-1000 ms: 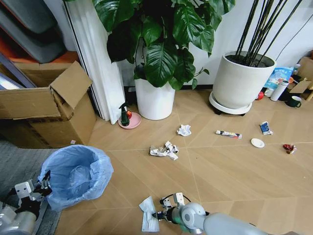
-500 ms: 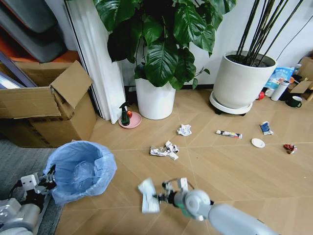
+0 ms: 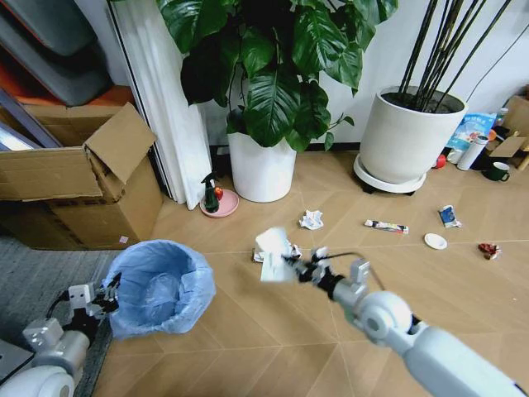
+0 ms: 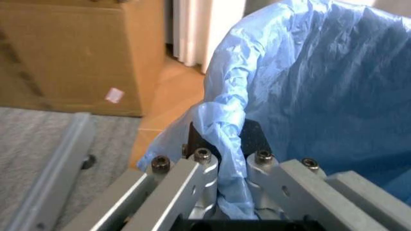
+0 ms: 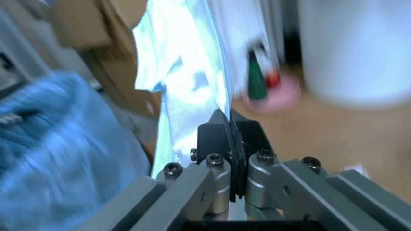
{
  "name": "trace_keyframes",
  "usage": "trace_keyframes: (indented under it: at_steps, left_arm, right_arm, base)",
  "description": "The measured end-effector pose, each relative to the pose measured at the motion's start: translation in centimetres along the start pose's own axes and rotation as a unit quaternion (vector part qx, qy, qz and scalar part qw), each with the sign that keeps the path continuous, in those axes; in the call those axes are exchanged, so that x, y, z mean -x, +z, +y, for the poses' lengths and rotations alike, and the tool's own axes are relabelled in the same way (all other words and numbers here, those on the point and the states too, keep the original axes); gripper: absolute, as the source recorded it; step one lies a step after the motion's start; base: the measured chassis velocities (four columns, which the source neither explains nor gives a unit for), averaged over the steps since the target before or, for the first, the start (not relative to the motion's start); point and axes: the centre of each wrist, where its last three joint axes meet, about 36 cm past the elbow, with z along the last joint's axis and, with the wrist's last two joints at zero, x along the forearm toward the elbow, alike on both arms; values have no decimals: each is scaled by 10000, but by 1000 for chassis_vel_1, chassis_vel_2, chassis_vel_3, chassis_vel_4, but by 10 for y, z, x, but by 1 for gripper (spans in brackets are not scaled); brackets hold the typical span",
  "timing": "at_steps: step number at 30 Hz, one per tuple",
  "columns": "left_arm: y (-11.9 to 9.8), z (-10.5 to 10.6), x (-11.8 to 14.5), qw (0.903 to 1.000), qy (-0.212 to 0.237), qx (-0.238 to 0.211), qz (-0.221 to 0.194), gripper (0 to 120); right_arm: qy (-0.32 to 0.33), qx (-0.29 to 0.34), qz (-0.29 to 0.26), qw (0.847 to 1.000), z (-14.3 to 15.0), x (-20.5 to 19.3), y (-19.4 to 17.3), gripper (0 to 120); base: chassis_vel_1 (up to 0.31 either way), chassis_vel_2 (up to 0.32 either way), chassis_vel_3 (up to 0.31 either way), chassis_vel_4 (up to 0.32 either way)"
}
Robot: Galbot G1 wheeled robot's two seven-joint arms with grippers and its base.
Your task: Pick up the trash bin and place the garbage on the floor into it.
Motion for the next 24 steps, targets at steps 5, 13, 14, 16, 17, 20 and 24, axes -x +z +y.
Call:
trace_keyframes:
  at_steps: [5, 13, 14, 16, 17, 20, 24]
  left_arm:
    - [-3, -7, 4, 9998, 173, 8, 46, 0]
    - [-2, -11, 5, 9998, 183, -59, 41, 0]
    - [-2, -11, 5, 9998, 183, -59, 41, 0]
    - [-1, -11, 5, 9998, 173, -60, 43, 0]
    - [-1, -10, 5, 9998, 169, -61, 45, 0]
    - [-2, -9, 3, 9999, 148, -59, 54, 0]
    - [-4, -8, 1, 9998, 150, -101, 29, 0]
  right_arm:
    - [-608, -554, -625, 9946, -5, 12, -33, 0]
    - [-1998, -903, -1150, 9689, 2, 94, -67, 0]
    - [-1998, -903, -1150, 9689, 2, 94, -67, 0]
    - [-2222, -918, -1109, 9643, 4, 116, -62, 0]
    - [-2303, -912, -1071, 9629, 5, 124, -59, 0]
    - [-2562, -884, -889, 9585, 11, 150, -50, 0]
    - [-2837, -831, -643, 9531, 27, 181, -33, 0]
  base:
    - [0, 0, 0, 0]
    - [0, 0, 0, 0]
    - [0, 0, 0, 0]
    - [0, 0, 0, 0]
    - [0, 0, 0, 0]
    - [0, 0, 0, 0]
    - [0, 0, 0, 0]
